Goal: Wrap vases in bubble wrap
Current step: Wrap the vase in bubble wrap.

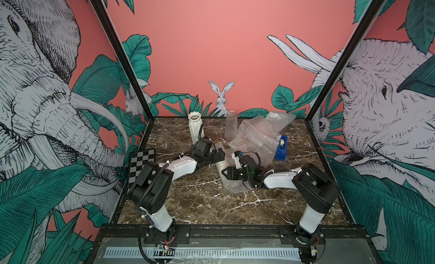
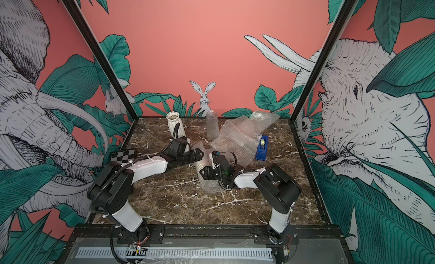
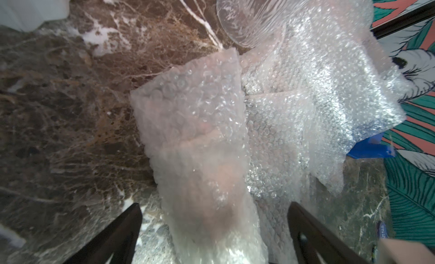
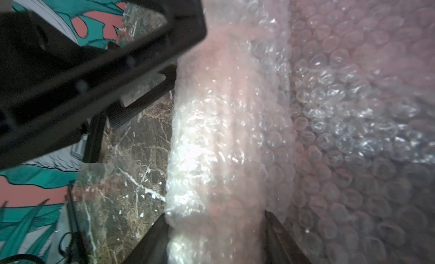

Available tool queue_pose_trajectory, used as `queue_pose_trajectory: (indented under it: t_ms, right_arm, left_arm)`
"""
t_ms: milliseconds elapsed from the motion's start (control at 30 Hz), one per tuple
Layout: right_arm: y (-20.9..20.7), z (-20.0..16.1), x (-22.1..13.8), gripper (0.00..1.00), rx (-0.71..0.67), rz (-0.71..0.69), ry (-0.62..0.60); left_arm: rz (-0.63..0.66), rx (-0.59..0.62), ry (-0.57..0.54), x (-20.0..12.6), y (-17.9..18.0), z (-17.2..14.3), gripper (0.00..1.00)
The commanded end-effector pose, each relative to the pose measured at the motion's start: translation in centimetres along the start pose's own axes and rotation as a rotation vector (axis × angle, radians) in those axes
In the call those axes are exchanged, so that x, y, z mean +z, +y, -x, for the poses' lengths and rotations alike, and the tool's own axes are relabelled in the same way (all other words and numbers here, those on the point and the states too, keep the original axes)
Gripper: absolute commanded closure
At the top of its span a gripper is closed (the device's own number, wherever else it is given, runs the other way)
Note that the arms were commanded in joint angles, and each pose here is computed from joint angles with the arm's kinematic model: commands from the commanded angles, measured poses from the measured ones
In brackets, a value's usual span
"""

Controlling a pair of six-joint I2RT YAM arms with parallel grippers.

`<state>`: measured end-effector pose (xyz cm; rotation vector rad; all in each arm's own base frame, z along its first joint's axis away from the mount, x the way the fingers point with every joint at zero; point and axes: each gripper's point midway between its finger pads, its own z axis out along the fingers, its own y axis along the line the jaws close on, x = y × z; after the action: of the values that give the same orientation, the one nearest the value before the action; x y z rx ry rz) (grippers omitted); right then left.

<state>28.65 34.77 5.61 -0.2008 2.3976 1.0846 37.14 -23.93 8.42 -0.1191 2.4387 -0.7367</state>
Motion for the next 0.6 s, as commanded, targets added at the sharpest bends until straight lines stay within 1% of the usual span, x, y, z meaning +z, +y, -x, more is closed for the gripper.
queue_pose_trajectory:
  t_ms: [0,67,100,233,367,467,567]
  right_arm:
    - [-0.8,-2.0,0.6,0.47,0.152,0.059,0.045]
    - [-1.4,-2.3,0.4,0.47,0.184,0.059,0.039]
    - [-1.1,-1.9,0.4,0.47,0.186,0.078,0.020]
    - [-1.6,-1.9,0.1,0.48,0.206,0.075,0.007]
    - [-1.6,-1.5,0.1,0.46,0.218,0.084,-0.004]
    - [-1.8,-1.4,0.0,0.44,0.211,0.076,-0.006]
    - [-1.9,-1.2,-0.4,0.40,0.176,0.040,-0.005]
  left_arm:
    - [-0.025,-0.008,-0.034,-0.7,0.0,0.3,0.04]
    - [-0.022,-0.009,-0.027,-0.4,0.2,0.1,0.07]
    - [-0.024,-0.010,-0.020,-0.1,0.2,0.0,0.09]
    - [-0.036,-0.025,-0.005,0.9,0.4,-0.3,0.18]
    - [-0.056,-0.028,0.026,1.7,0.1,-0.8,0.25]
    - [-0.036,-0.023,0.045,2.2,0.6,-1.3,0.28]
    - [-0.003,-0.025,0.061,2.5,1.4,-1.7,0.31]
